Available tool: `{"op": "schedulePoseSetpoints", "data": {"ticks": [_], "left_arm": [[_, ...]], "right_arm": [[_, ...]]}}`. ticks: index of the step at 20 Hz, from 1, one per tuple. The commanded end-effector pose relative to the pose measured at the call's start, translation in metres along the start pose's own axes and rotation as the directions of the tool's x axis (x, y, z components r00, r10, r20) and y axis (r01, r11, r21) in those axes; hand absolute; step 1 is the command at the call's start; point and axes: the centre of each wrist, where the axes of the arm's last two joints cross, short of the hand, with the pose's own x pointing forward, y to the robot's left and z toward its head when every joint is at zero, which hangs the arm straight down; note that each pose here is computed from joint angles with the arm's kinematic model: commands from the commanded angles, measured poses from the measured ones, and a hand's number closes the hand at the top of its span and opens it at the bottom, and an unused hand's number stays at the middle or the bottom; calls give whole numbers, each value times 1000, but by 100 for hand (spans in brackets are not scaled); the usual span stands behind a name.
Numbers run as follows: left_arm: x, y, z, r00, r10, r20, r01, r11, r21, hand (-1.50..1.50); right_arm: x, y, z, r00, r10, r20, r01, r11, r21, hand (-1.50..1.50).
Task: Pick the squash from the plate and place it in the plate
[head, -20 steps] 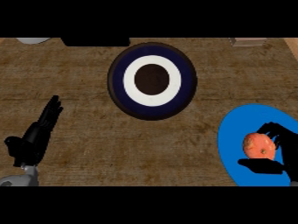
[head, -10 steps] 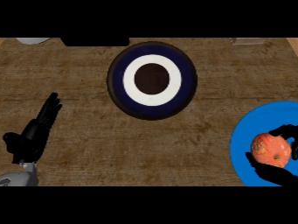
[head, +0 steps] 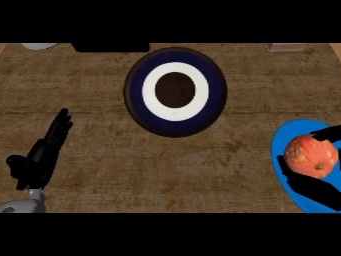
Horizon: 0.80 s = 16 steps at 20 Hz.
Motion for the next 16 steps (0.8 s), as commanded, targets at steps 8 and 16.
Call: {"op": "schedulePoseSetpoints", "data": {"ticks": [8,16], "left_arm": [[14,7,-13,1000,-5,-8,5,1000,-17,0],[-1,-10,-11,1000,2,17,-2,1000,-10,0]], "right_arm": [[84,32,-55,996,-51,76,42,993,112,150],[116,98,-111,992,-105,70,94,984,152,150]]}}
